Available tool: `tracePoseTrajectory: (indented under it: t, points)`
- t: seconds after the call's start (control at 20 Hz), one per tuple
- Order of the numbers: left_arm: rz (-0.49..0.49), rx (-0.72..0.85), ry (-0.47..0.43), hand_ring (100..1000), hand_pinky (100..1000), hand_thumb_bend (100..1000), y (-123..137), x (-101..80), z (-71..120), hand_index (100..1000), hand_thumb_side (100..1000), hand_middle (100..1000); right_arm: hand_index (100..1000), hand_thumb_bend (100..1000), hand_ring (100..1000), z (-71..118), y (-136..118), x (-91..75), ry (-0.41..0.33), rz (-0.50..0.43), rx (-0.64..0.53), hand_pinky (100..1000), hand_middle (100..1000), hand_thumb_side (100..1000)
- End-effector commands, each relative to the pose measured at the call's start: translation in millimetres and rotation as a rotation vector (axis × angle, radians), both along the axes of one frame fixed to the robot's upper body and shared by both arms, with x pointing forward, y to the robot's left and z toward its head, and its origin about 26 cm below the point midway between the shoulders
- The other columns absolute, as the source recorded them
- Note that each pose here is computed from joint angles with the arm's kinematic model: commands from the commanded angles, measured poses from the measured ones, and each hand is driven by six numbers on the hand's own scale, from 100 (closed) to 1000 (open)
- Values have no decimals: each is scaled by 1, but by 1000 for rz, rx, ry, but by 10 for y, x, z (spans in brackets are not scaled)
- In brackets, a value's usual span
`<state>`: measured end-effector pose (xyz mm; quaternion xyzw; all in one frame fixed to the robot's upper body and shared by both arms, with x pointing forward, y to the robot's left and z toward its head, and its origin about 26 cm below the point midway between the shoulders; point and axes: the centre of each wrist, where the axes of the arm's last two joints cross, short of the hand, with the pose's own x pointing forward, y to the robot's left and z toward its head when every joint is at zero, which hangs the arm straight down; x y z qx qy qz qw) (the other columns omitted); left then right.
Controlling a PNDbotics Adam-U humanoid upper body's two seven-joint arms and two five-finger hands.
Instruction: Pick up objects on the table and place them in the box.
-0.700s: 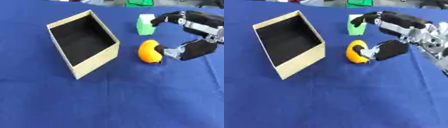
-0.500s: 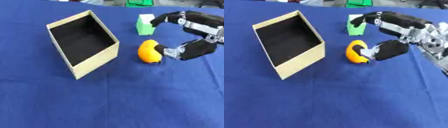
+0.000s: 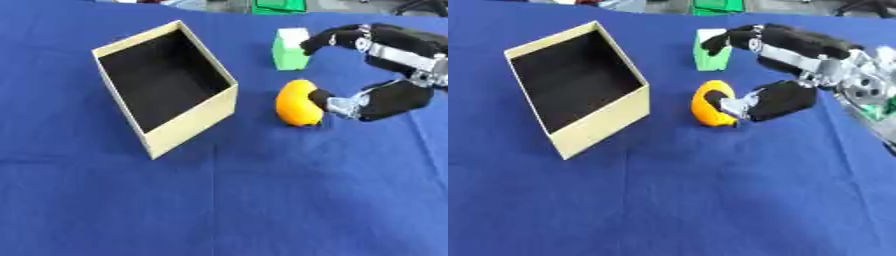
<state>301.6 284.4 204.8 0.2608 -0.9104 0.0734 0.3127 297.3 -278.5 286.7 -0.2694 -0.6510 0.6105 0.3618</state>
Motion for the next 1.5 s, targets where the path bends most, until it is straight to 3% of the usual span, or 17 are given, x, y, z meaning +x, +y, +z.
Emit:
tracePoseTrajectory:
  t: [0.05,0.35,1.15,1.5]
  points:
    - [-9,10,-29,693,534,277,-9,-25,84,791,1000,653,970,383,997,96,-16,-33,-38,-20,-43,958,861,619]
    - [-11,11,-29,693,533,272,-12,-25,82,790,1000,654,982,506,1000,78,-16,-33,-68,-58,-117,960,880,607]
    - [-16,16,-27,690,530,253,-21,-23,81,787,1000,650,966,560,978,45,43,-22,-101,-127,-235,932,871,553]
    - [-20,16,-25,687,528,250,-24,-23,80,786,1000,647,965,571,988,-18,27,104,-71,-173,-253,934,876,558]
